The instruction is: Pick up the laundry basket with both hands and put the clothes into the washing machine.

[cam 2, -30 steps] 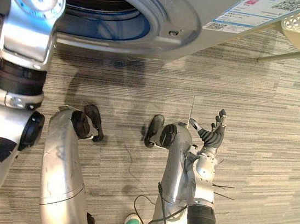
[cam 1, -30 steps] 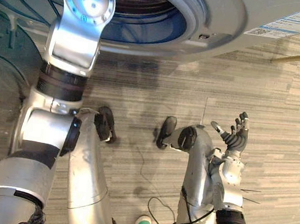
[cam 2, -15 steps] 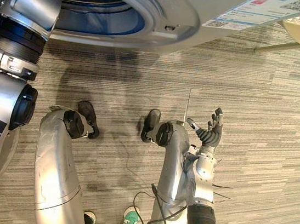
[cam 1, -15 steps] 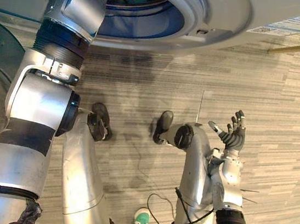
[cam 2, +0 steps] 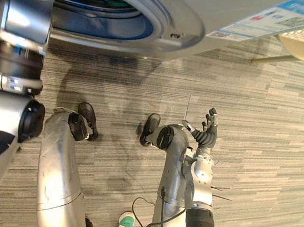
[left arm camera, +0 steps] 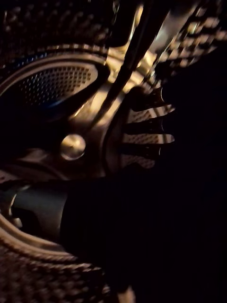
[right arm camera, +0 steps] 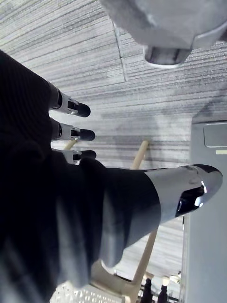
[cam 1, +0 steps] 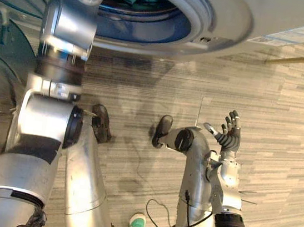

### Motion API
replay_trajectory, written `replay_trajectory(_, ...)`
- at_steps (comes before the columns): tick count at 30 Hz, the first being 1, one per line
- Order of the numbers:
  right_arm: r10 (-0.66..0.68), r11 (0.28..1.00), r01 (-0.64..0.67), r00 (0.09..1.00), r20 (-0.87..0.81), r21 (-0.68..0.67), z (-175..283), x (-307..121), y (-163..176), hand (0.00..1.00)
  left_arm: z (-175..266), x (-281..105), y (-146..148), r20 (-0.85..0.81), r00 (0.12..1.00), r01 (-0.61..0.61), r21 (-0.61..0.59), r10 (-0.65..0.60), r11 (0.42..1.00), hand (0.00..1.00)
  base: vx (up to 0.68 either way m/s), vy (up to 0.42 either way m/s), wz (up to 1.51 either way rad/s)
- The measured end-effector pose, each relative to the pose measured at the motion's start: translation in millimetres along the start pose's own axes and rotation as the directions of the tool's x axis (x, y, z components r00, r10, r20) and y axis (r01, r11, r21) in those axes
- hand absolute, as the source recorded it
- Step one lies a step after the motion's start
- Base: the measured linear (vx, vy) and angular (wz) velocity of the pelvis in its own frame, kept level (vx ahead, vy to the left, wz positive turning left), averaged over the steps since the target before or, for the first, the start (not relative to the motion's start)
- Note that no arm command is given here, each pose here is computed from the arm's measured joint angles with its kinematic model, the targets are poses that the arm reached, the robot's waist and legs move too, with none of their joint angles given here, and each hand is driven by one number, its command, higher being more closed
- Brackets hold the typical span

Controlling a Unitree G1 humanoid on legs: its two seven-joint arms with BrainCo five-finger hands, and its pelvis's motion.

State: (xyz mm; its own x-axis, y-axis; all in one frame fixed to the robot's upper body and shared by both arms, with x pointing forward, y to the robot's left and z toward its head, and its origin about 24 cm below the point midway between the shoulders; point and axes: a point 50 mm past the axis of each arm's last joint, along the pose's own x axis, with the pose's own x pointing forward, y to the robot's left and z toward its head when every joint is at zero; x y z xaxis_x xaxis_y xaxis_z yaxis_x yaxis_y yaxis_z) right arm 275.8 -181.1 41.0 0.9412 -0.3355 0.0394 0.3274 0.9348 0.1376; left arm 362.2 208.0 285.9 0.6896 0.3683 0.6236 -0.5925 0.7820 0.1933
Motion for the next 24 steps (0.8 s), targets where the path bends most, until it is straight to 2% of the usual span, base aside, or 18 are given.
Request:
replay_trajectory(1,-0.005,1.0,0.005,1.0,-0.013,-0.004,-2,-1,-2,0.0,-24,-16,-4,-0.075,0.997,0.028,-0.016,-0.029,0.999,0.0,0.05,-0.086,0.15)
replay_trajectory(2,-0.01,1.0,0.009,0.999,-0.039,-0.021,-5,-1,-3,0.0,-64,-51,-9,-0.215,0.973,0.07,-0.063,-0.082,0.996,0.0,0.06,-0.088,0.16)
replay_trajectory(4,-0.023,0.999,0.021,0.998,-0.057,-0.042,-9,-4,-8,0.0,-99,-93,-15,-0.357,0.924,0.111,-0.098,-0.139,0.989,0.0,0.09,-0.085,0.18)
replay_trajectory(6,-0.052,0.996,0.043,0.992,-0.113,-0.085,-20,-12,-18,0.0,-145,-168,-13,-0.564,0.798,0.156,-0.142,-0.21,0.977,0.0,0.13,-0.088,0.2)
replay_trajectory(9,-0.071,0.99,0.047,0.981,-0.181,-0.135,-36,-24,-28,0.0,-172,-235,-1,-0.704,0.665,0.19,-0.163,-0.249,0.968,0.0,0.14,-0.068,0.11)
replay_trajectory(11,-0.097,0.983,0.049,0.957,-0.274,-0.177,-58,-39,-38,0.0,-189,-283,16,-0.797,0.544,0.215,-0.171,-0.263,0.962,0.0,0.14,-0.017,0.04)
replay_trajectory(14,-0.127,0.974,0.039,0.91,-0.394,-0.224,-84,-58,-50,0.0,-202,-328,34,-0.871,0.415,0.238,-0.176,-0.264,0.955,0.0,0.15,0.025,-0.03)
replay_trajectory(20,-0.186,0.955,0.001,0.783,-0.593,-0.298,-127,-95,-76,0.0,-219,-383,50,-0.938,0.194,0.318,-0.216,-0.286,0.923,0.0,0.14,0.058,-0.24)
replay_trajectory(24,-0.261,0.933,0.0,0.689,-0.676,-0.36,-144,-111,-104,0.0,-227,-391,58,-0.949,0.138,0.402,-0.206,-0.282,0.892,0.0,0.13,0.04,-0.21)
